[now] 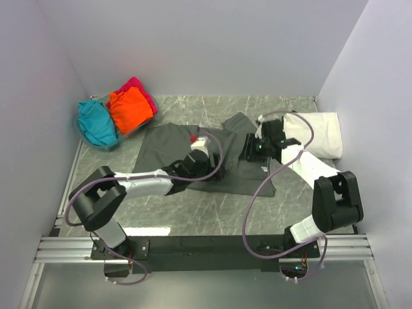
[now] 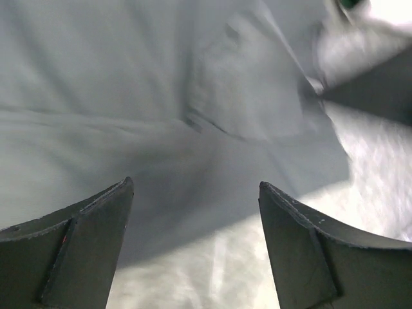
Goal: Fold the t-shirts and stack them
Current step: Fold the tshirt
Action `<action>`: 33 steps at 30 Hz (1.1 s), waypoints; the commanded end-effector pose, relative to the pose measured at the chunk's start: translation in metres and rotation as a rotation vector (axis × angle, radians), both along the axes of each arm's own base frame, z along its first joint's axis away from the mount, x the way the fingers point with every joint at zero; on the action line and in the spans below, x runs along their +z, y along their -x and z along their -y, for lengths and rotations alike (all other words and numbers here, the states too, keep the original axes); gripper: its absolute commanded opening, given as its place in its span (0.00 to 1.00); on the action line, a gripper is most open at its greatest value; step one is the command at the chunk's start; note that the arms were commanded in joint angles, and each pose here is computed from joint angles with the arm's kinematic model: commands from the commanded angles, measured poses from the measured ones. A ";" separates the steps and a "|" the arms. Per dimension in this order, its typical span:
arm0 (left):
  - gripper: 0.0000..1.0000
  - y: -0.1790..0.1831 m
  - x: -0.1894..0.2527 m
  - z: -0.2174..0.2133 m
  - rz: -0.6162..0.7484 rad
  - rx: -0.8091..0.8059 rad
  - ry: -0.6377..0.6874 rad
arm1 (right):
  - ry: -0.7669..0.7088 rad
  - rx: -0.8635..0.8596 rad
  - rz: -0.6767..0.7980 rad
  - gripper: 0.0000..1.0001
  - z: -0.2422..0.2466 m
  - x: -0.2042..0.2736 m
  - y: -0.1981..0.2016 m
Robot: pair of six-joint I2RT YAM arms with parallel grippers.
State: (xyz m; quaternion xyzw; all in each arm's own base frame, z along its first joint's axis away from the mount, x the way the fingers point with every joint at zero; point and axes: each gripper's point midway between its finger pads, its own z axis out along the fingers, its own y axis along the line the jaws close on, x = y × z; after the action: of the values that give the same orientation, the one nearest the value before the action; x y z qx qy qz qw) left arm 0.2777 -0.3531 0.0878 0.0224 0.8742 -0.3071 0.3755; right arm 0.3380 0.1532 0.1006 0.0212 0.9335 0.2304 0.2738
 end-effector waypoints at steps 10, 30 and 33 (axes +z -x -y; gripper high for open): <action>0.85 -0.045 -0.033 -0.122 0.000 0.277 -0.159 | -0.040 -0.004 -0.108 0.50 -0.003 -0.041 0.052; 0.84 0.036 -0.091 -0.166 -0.245 0.436 -0.139 | -0.001 -0.054 -0.299 0.50 0.017 -0.088 0.125; 0.84 0.048 -0.090 -0.161 -0.268 0.432 -0.137 | -0.017 -0.050 -0.319 0.51 0.017 -0.084 0.137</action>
State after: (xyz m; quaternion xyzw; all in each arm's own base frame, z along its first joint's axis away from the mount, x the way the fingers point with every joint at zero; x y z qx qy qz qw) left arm 0.2742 -0.2128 0.0386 -0.1712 0.8800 -0.2181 0.3857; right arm 0.2271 0.1429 0.0211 0.0753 0.9543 0.2400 0.1612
